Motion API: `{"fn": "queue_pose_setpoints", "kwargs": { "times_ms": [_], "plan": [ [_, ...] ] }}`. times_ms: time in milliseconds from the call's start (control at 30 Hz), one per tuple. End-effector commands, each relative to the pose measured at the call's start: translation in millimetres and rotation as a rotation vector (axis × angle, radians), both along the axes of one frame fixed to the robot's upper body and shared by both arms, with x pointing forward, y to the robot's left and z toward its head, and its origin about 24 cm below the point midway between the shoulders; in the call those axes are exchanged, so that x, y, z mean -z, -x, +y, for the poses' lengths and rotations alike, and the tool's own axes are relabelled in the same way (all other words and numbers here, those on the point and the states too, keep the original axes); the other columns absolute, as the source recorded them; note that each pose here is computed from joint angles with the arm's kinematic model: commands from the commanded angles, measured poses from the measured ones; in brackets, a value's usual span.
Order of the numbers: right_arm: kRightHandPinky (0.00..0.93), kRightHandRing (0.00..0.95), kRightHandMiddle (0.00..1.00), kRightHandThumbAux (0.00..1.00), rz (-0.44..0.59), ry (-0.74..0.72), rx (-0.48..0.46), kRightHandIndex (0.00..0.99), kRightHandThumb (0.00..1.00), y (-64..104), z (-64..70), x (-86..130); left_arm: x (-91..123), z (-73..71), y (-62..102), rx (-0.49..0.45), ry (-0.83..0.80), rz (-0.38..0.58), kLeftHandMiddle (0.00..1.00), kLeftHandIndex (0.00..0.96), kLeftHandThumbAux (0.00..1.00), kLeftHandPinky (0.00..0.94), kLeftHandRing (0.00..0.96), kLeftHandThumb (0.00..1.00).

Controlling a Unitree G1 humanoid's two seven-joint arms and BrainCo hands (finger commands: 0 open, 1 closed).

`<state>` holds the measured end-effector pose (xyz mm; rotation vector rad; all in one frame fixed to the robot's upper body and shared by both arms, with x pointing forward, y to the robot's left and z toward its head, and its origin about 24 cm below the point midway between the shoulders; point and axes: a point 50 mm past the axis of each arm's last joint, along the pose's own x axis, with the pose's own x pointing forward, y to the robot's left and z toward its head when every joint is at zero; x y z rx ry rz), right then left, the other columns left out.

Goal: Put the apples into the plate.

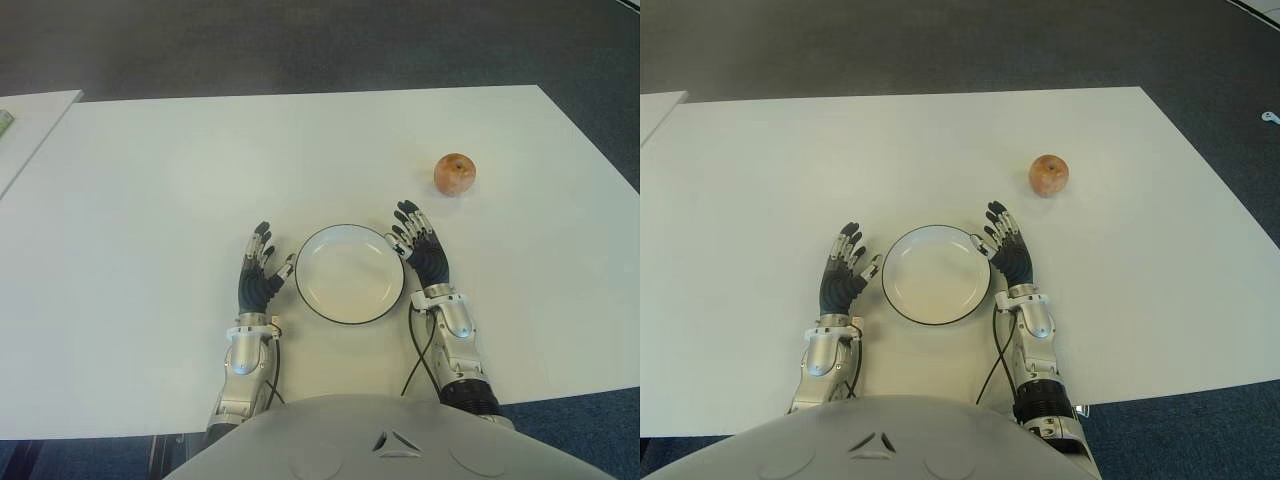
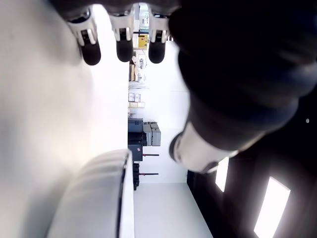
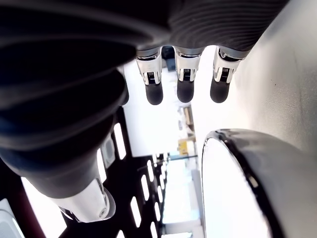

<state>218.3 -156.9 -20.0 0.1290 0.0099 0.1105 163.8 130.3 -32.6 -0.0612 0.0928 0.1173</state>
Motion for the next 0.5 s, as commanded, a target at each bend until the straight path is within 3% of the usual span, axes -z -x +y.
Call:
{"fn": "queue_pose_setpoints", "kwargs": {
  "times_ms": [33,500],
  "plan": [
    [0.0,0.0,0.0,0.801,0.187,-0.015,0.025,0.0,0.0,24.8,-4.0,31.3,27.4,-8.5,21.7,-0.028,0.047,0.196,0.0,0.0,0.829,0.0,0.0,0.0],
    [0.0,0.0,0.0,0.818,0.169,-0.024,0.018,0.0,0.019,20.2,-6.1,27.9,26.4,-8.9,17.9,-0.033,0.047,0.241,0.0,0.0,0.7,0.0,0.0,0.0]
  ]
}}
